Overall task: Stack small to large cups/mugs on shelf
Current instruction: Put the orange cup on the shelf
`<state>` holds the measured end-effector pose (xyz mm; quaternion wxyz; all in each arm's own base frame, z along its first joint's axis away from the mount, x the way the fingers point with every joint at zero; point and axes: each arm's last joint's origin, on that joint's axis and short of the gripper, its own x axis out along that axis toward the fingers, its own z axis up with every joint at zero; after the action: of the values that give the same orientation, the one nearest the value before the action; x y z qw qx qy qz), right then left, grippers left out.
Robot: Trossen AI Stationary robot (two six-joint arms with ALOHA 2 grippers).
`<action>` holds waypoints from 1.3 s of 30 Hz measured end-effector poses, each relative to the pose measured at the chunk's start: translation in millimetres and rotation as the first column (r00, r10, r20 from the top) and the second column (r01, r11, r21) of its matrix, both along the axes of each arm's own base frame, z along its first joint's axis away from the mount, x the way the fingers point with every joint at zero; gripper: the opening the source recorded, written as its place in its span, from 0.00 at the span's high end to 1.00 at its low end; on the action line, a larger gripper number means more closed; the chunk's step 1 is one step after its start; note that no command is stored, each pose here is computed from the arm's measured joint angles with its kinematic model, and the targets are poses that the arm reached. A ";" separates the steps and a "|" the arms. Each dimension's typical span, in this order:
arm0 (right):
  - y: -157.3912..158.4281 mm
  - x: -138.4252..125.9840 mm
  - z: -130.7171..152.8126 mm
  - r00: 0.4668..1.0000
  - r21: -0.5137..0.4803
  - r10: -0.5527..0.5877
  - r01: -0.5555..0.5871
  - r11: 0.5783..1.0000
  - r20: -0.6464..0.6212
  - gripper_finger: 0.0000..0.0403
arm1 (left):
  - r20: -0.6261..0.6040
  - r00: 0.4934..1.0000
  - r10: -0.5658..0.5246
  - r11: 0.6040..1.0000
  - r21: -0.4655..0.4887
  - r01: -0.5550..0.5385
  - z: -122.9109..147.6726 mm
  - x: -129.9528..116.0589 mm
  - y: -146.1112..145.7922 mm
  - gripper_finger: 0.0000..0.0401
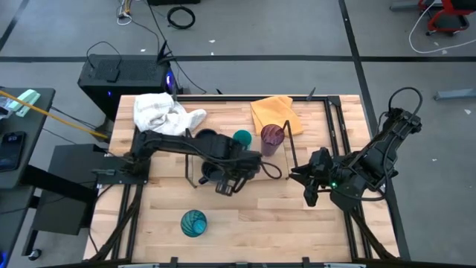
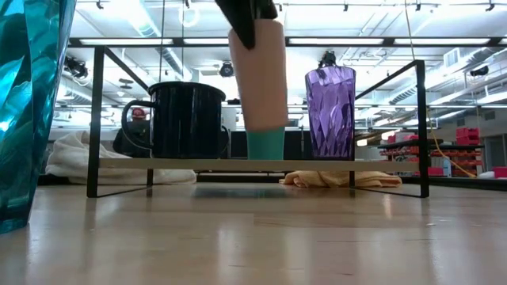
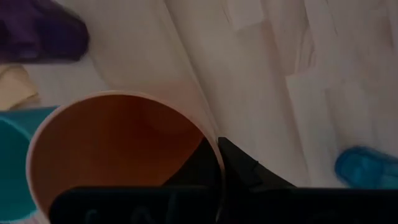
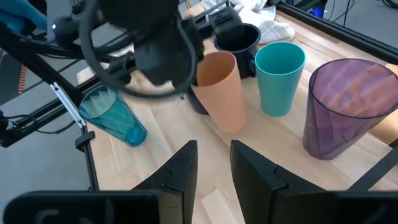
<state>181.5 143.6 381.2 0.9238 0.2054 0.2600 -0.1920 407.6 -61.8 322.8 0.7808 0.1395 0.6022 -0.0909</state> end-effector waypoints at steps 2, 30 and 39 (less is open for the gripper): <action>0.1 0.1 0.1 1.000 0.001 0.000 0.000 1.000 0.001 0.74 | -0.031 0.999 -0.012 1.000 0.007 0.012 -4.9 0.5 -0.3 0.97; 0.3 0.3 0.2 1.000 0.004 0.000 0.000 1.000 0.003 0.74 | -0.049 0.998 -0.035 0.999 0.040 0.037 -16.7 8.8 6.7 0.97; 0.3 0.3 0.2 1.000 0.004 0.000 0.000 1.000 0.003 0.74 | -0.060 0.997 -0.039 0.998 0.041 0.041 -15.8 7.1 6.9 0.97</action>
<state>181.7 143.8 381.4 0.9238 0.2075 0.2589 -0.1912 414.7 -54.9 307.0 0.7574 0.1654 0.6241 -0.0978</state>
